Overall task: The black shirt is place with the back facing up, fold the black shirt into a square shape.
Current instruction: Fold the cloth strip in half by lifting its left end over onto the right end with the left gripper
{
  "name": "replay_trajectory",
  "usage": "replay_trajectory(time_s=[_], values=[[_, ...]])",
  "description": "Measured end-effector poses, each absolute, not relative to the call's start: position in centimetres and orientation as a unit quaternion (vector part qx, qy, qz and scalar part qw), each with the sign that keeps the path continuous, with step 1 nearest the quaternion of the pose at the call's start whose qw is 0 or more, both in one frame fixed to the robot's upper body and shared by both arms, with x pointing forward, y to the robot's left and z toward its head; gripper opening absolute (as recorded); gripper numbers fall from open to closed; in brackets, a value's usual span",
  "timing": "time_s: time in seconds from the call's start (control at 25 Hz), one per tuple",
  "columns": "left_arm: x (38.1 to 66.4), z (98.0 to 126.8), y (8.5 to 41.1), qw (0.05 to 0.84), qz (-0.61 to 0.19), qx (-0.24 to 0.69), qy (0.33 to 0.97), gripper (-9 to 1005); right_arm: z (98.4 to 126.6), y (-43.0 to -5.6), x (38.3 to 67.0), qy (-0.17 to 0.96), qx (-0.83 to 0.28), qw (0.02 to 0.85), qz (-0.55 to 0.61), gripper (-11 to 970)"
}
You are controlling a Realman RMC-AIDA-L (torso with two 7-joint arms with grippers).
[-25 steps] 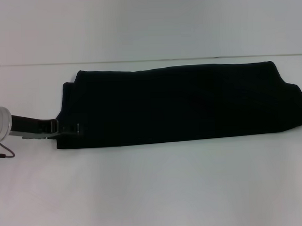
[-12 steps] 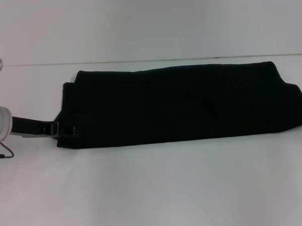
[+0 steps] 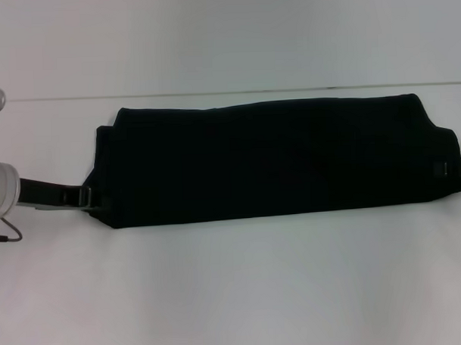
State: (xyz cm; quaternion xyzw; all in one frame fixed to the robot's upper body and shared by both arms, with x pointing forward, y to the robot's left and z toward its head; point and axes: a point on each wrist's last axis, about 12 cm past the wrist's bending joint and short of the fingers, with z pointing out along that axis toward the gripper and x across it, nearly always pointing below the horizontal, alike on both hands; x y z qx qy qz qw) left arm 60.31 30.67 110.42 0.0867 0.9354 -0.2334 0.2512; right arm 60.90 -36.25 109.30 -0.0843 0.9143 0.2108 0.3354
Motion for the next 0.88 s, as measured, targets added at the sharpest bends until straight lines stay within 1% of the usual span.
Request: replay_trajectory(time_s=[0.2, 0.32, 0.44, 0.72, 0.84, 0.88], values=[[60.33, 110.42, 30.67, 0.252, -0.233, 0.088, 0.935, 50, 108.86, -36.19, 60.68, 0.916, -0.082, 0.330, 0.211, 732], [60.32, 110.42, 30.67, 0.252, -0.232, 0.088, 0.935, 24, 108.60, -36.21, 60.46, 0.918, -0.081, 0.326, 0.212, 731], [60.28, 110.38, 30.71, 0.252, -0.232, 0.088, 0.935, -2, 108.46, -36.33, 60.27, 0.919, -0.080, 0.324, 0.212, 678], [60.19, 110.28, 30.73, 0.252, -0.232, 0.091, 0.935, -2, 108.44, -36.78, 59.99, 0.919, -0.078, 0.326, 0.209, 555], [60.15, 110.24, 30.75, 0.251, -0.232, 0.091, 0.935, -2, 108.47, -36.94, 59.95, 0.919, -0.077, 0.327, 0.208, 319], [60.14, 110.23, 30.77, 0.251, -0.231, 0.090, 0.935, -2, 108.47, -37.00, 59.92, 0.919, -0.077, 0.327, 0.208, 278]])
